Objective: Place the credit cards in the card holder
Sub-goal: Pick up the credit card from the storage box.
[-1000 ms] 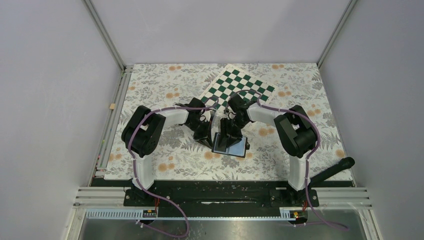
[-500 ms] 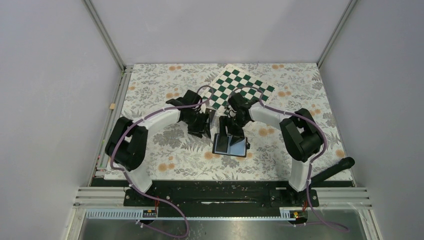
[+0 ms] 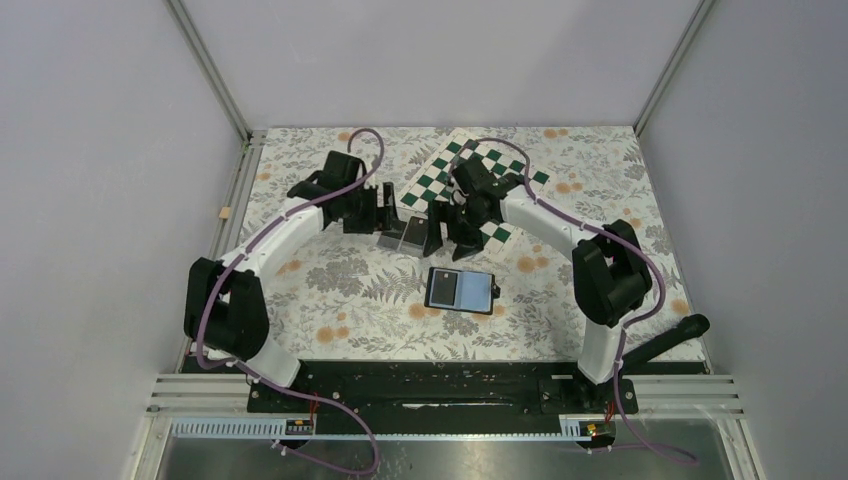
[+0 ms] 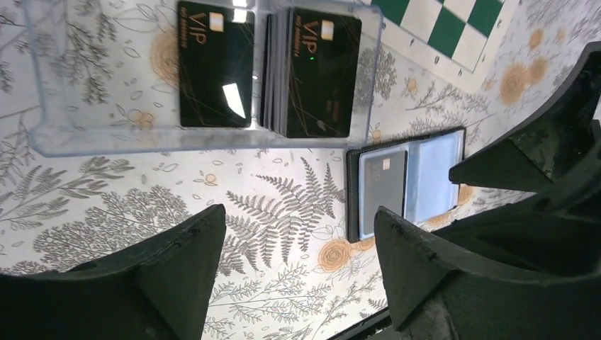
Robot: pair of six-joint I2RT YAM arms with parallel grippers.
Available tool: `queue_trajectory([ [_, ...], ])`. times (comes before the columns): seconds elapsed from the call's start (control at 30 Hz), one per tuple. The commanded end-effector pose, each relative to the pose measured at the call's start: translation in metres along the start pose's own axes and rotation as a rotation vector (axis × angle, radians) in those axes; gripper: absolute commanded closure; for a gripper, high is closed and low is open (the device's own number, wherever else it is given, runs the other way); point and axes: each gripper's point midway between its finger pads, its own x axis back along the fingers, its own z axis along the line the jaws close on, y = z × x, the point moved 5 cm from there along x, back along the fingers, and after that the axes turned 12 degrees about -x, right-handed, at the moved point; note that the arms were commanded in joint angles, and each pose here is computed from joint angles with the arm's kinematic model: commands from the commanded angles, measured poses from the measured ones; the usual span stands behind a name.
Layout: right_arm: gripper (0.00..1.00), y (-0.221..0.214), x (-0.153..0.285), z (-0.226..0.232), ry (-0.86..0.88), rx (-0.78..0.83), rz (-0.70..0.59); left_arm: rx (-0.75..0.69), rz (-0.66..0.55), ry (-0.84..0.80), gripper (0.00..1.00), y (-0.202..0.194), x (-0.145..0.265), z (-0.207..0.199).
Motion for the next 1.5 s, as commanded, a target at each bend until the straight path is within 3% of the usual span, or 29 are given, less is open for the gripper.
queue_trajectory([
  [0.0, 0.17, 0.017, 0.006, 0.022, 0.01, 0.009, -0.022, 0.026, -0.094, -0.117, 0.25, 0.034, 0.007, 0.004],
  [0.27, 0.2, 0.057, 0.007, 0.029, 0.055, -0.11, -0.03, 0.057, -0.011, -0.28, 0.47, 0.042, -0.024, 0.005],
  [0.47, 0.25, 0.076, -0.006, 0.029, 0.078, -0.171, -0.005, 0.1, 0.064, -0.259, 0.54, 0.041, -0.053, 0.016],
  [0.9, 0.49, 0.082, -0.037, 0.028, 0.105, -0.24, 0.086, 0.143, 0.127, -0.225, 0.67, 0.039, -0.09, 0.028],
  [1.1, 0.69, 0.083, -0.044, 0.029, 0.116, -0.252, 0.105, 0.133, 0.139, -0.21, 0.81, 0.035, -0.096, 0.028],
  [1.33, 0.75, 0.082, -0.049, 0.028, 0.121, -0.26, 0.129, 0.125, 0.145, -0.223, 0.86, 0.034, -0.101, 0.026],
  [1.47, 0.85, 0.082, -0.05, 0.029, 0.128, -0.262, 0.136, 0.114, 0.141, -0.229, 0.93, 0.036, -0.101, 0.022],
])
